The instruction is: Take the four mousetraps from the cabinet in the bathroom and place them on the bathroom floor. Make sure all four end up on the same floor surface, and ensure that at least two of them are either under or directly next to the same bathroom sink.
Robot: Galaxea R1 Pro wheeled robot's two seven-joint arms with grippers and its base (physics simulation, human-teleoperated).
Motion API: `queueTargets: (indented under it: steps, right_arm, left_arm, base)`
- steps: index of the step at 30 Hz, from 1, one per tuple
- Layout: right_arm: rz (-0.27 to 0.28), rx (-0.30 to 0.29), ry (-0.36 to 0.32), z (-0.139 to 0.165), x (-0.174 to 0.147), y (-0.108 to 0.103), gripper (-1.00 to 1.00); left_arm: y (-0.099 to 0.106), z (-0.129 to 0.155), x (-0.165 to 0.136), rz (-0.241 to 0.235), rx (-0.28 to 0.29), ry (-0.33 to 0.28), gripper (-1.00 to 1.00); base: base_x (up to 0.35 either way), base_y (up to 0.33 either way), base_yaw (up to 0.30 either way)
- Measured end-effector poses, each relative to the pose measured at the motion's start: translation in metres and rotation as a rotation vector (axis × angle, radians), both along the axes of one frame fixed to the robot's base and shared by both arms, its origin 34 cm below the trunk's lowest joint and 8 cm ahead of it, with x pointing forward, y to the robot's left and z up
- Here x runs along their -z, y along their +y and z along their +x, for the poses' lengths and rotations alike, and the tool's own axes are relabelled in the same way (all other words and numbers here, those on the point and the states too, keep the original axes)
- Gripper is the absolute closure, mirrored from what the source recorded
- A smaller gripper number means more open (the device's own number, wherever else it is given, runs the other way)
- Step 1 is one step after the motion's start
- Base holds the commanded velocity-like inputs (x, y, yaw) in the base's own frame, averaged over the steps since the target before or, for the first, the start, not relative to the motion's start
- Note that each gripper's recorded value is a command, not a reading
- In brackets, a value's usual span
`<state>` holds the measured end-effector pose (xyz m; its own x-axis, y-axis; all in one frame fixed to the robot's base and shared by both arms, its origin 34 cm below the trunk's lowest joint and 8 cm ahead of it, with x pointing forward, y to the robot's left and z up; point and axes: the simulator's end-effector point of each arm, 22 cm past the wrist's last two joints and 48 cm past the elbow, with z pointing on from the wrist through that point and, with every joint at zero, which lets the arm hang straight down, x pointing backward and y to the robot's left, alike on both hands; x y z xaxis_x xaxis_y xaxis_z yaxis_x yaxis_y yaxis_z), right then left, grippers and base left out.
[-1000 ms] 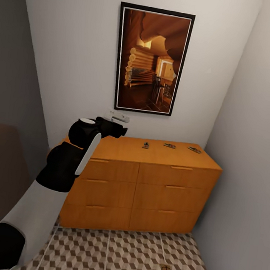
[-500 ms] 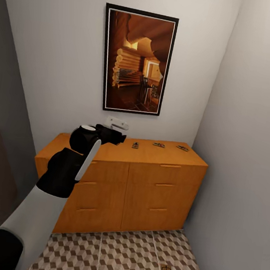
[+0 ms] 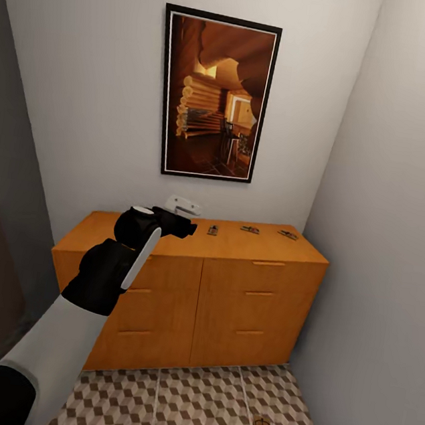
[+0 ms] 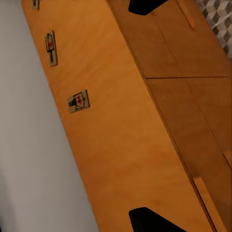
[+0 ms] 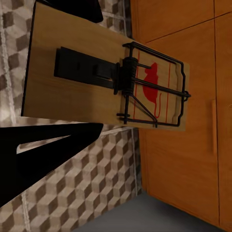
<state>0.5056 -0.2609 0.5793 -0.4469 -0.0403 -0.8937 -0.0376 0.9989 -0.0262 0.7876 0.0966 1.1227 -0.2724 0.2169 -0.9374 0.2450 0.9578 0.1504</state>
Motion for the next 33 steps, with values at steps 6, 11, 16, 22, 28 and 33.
queueTargets:
  steps: [6,11,16,22,28,33]
  right_arm:
    - [0.0,0.0,0.0,0.0,0.0,0.0,1.0]
    - [0.0,0.0,0.0,0.0,0.0,0.0,1.0]
    - [0.0,0.0,0.0,0.0,0.0,0.0,1.0]
    - [0.001,-0.001,0.0,0.0,0.0,0.0,1.0]
    - [-0.005,0.005,0.017,-0.002,0.004,-0.004,1.0]
    - [-0.026,0.025,0.128,-0.015,0.024,-0.019,1.0]
  left_arm:
    - [0.0,0.002,0.011,0.006,-0.002,0.025,-1.0]
    - [-0.001,0.003,0.016,0.008,-0.002,0.039,-1.0]
    - [-0.002,0.004,0.018,0.008,-0.002,0.044,-1.0]
    - [-0.002,0.005,0.023,0.011,-0.003,0.053,-1.0]
    - [-0.003,0.003,0.028,0.005,0.001,0.062,-1.0]
    - [-0.004,0.002,0.033,0.0,0.006,0.072,-1.0]
  base:
    - [0.283,-0.003,0.0]
    - [0.322,-0.059,0.0]
    - [0.328,-0.087,0.0]
    - [0.235,-0.079,0.0]
    - [0.037,-0.013,0.0]
    - [0.005,-0.002,0.0]
